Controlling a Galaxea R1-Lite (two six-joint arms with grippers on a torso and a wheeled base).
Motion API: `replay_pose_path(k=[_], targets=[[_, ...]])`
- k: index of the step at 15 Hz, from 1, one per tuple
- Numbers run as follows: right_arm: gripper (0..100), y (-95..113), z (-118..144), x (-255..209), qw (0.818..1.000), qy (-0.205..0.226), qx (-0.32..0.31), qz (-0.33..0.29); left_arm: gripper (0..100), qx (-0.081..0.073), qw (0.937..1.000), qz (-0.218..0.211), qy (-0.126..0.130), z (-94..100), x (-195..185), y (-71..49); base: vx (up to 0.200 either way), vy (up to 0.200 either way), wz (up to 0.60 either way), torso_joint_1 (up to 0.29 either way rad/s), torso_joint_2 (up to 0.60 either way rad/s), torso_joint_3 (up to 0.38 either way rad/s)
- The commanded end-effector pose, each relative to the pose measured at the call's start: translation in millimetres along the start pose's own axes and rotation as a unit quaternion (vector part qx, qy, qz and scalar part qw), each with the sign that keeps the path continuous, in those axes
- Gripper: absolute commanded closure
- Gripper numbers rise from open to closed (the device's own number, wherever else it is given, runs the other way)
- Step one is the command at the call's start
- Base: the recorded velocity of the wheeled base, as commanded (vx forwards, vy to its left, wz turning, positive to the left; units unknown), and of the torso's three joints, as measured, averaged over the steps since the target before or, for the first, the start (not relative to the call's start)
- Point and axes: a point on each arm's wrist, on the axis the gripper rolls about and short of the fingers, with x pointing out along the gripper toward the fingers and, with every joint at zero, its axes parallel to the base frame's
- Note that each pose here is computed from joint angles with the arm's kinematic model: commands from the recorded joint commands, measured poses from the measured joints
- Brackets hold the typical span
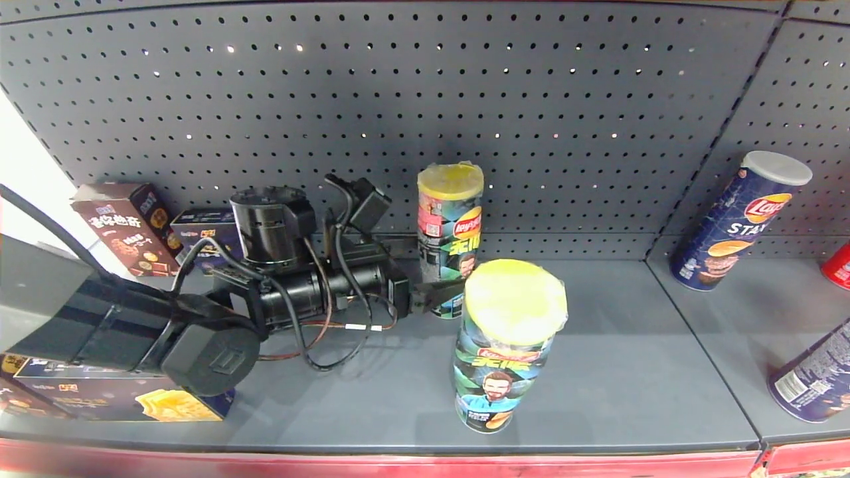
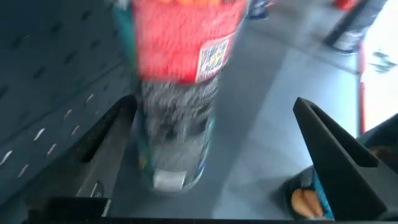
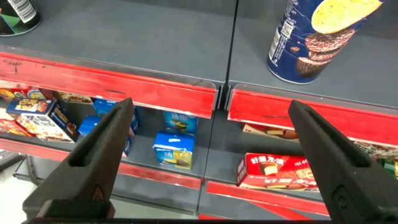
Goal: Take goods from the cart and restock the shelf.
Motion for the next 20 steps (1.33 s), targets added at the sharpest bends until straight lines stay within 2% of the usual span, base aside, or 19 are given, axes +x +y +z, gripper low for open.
replay_pose_path(k=[1, 3, 4, 5, 6, 7, 8, 9, 14, 19, 20], targets=[[0, 0, 0, 0, 1.000, 0.002, 0.001, 0.000, 0, 0.003, 0.9997, 0.026, -0.001, 6.4, -7, -6.5, 0.000, 0.000, 0.00, 0.000, 0.00, 0.000], [0, 0, 0, 0, 1.000, 0.001, 0.002, 0.003, 0, -0.003, 0.9980, 0.063, 0.012, 4.3, -6, -7.6, 0.000, 0.000, 0.00, 0.000, 0.00, 0.000], [0, 0, 0, 0, 1.000, 0.001, 0.002, 0.003, 0, -0.008, 0.9955, 0.090, 0.027, 2.7, -2, -12.0, 0.000, 0.000, 0.00, 0.000, 0.00, 0.000], [0, 0, 0, 0, 1.000, 0.001, 0.002, 0.003, 0, -0.009, 0.9954, 0.091, 0.028, 2.5, -2, -12.4, 0.000, 0.000, 0.00, 0.000, 0.00, 0.000], [0, 0, 0, 0, 1.000, 0.001, 0.008, 0.003, 0, -0.006, 0.9930, 0.109, 0.044, 2.4, -3, -15.6, 0.000, 0.000, 0.00, 0.000, 0.00, 0.000], [0, 0, 0, 0, 1.000, 0.001, 0.010, 0.004, 0, 0.006, 0.9927, 0.109, 0.051, 1.7, -3, -15.8, 0.000, 0.000, 0.00, 0.000, 0.00, 0.000], [0, 0, 0, 0, 1.000, 0.001, 0.014, 0.005, 0, 0.014, 0.9921, 0.113, 0.053, 3.1, -5, -14.4, 0.000, 0.000, 0.00, 0.000, 0.00, 0.000], [0, 0, 0, 0, 1.000, 0.001, 0.015, 0.007, 0, 0.014, 0.9915, 0.117, 0.055, 3.7, -5, -14.1, 0.000, 0.000, 0.00, 0.000, 0.00, 0.000], [0, 0, 0, 0, 1.000, 0.001, 0.015, 0.008, 0, 0.011, 0.9865, 0.146, 0.073, 7.2, -10, -13.7, 0.000, 0.000, 0.00, 0.000, 0.00, 0.000], [0, 0, 0, 0, 1.000, 0.001, 0.015, 0.008, 0, 0.011, 0.9842, 0.161, 0.074, 8.0, -12, -8.7, 0.000, 0.000, 0.00, 0.000, 0.00, 0.000], [0, 0, 0, 0, 1.000, 0.001, 0.015, 0.008, 0, 0.010, 0.9801, 0.182, 0.078, 7.7, -14, -4.8, 0.000, 0.000, 0.00, 0.000, 0.00, 0.000]])
